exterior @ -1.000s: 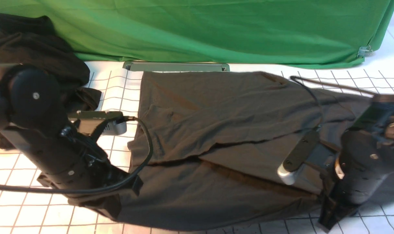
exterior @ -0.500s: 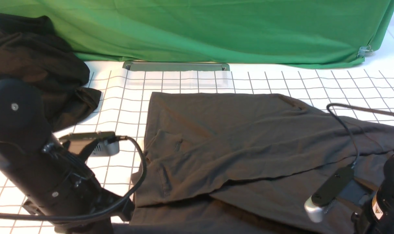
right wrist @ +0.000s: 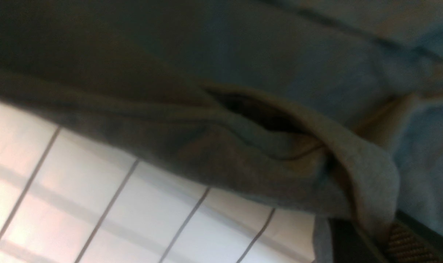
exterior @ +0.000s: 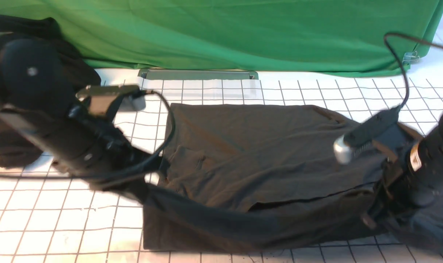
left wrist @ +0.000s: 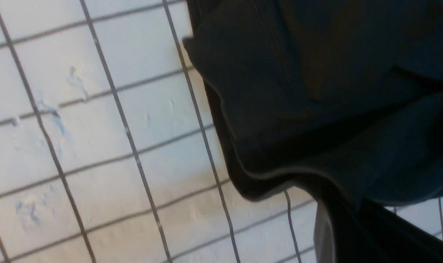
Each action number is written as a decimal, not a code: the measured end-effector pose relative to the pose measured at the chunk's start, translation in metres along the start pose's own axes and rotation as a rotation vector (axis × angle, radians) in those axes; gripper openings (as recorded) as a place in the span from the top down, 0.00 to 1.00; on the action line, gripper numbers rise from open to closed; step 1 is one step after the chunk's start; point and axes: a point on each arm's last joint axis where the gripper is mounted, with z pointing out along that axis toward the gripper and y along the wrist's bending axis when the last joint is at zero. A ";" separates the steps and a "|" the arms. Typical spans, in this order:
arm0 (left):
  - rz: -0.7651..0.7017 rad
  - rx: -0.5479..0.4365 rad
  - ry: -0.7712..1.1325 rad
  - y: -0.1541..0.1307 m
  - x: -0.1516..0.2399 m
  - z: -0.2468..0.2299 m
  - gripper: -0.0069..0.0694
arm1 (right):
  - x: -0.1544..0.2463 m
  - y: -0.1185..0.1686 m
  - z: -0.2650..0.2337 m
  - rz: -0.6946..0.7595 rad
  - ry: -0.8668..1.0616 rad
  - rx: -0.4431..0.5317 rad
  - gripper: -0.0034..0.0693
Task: Fold a long-sleeved shirt over a white checkered tablecloth.
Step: 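Fold the black garment in half by bringing its near edge over to the far edge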
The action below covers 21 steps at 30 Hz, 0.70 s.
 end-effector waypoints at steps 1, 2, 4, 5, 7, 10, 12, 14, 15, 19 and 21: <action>-0.003 -0.001 0.001 0.001 -0.001 0.002 0.89 | -0.001 -0.001 0.001 -0.003 -0.003 0.001 0.88; -0.030 -0.003 -0.015 0.006 -0.012 0.007 0.89 | -0.006 -0.006 0.006 0.007 0.002 0.006 0.88; -0.093 -0.002 -0.035 0.019 -0.031 0.018 0.89 | -0.014 -0.018 0.014 0.037 0.004 0.015 0.88; -0.100 0.001 -0.035 0.020 -0.033 0.018 0.89 | -0.016 -0.019 0.015 0.042 0.006 0.017 0.88; -0.166 0.021 -0.058 0.032 -0.053 0.025 0.89 | -0.024 -0.028 0.024 0.067 0.011 0.022 0.88; -0.195 0.078 -0.075 0.040 -0.075 0.032 0.89 | -0.036 -0.038 0.034 0.090 0.008 0.028 0.88; -0.183 0.117 -0.087 0.041 -0.089 0.039 0.89 | -0.047 -0.046 0.040 0.103 -0.009 0.036 0.88; -0.190 0.144 -0.100 0.043 -0.104 0.045 0.89 | -0.058 -0.052 0.046 0.115 -0.023 0.041 0.88; -0.192 0.147 -0.101 0.043 -0.105 0.046 0.89 | -0.059 -0.052 0.046 0.115 -0.025 0.042 0.88; -0.214 0.158 -0.124 0.055 -0.132 0.054 0.89 | -0.084 -0.064 0.056 0.131 -0.067 0.054 0.88; -0.230 0.161 -0.139 0.060 -0.141 0.054 0.89 | -0.093 -0.068 0.061 0.137 -0.079 0.058 0.88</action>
